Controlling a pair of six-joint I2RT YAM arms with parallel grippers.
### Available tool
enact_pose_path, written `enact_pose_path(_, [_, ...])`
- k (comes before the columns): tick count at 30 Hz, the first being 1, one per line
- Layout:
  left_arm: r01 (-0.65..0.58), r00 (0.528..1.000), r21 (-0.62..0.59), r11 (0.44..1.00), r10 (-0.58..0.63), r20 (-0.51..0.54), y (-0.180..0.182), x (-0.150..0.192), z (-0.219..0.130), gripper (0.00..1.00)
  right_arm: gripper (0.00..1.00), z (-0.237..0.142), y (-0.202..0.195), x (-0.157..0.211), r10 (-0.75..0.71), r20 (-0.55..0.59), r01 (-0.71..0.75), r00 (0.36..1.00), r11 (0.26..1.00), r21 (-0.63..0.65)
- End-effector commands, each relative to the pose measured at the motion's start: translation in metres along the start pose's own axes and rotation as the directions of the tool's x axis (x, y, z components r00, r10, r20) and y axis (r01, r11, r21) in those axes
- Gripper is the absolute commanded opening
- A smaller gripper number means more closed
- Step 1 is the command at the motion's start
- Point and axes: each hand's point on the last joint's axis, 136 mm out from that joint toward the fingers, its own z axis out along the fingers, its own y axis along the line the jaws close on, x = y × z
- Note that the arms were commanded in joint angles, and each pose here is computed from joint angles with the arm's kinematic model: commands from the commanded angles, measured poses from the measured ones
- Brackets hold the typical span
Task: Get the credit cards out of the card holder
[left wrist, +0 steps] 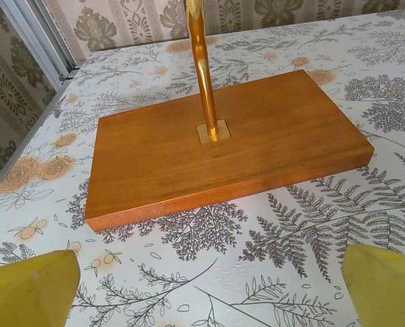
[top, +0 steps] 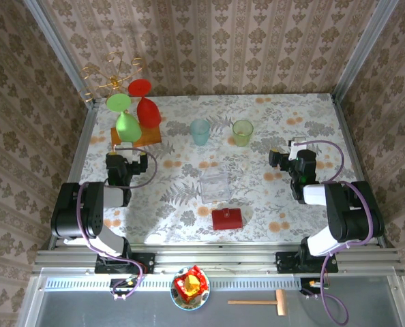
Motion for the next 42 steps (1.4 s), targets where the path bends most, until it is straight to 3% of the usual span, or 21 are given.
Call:
enact_pose_path(1, [0.001,1.000,0.000,1.000,-0.001,0.006,0.003,-0.002,0.000,1.00,1.00,0.000,0.002,-0.003,-0.016,0.022,0.016,1.000,1.000,-0.002])
enact_pose_path(17, [0.023,1.000,-0.015,1.000,-0.023,0.000,0.009,0.000,0.000,1.00,1.00,-0.001,0.001,-0.005,-0.017,0.025,0.017,1.000,1.000,0.006])
enact_pose_path(26, [0.024,1.000,-0.069,0.997,-0.023,0.005,0.016,-0.016,-0.009,1.00,1.00,-0.007,0.001,-0.022,-0.017,-0.019,0.017,1.000,1.000,0.019])
enact_pose_path(31, [-0.016,1.000,-0.197,0.980,0.017,0.000,0.024,-0.033,-0.022,1.00,1.00,-0.019,0.005,-0.038,-0.009,-0.025,0.009,1.000,1.000,0.010])
enact_pose_path(38, [-0.002,1.000,-0.256,0.967,-0.002,-0.019,0.011,-0.063,-0.040,1.00,0.98,-0.038,0.018,-0.049,0.023,-0.132,-0.023,0.991,1.000,0.004])
enact_pose_path(42, [0.031,0.999,-0.177,0.984,-0.037,-0.029,-0.014,-0.080,-0.051,1.00,0.97,-0.048,0.040,-0.054,0.057,-0.208,-0.066,0.977,0.997,-0.036])
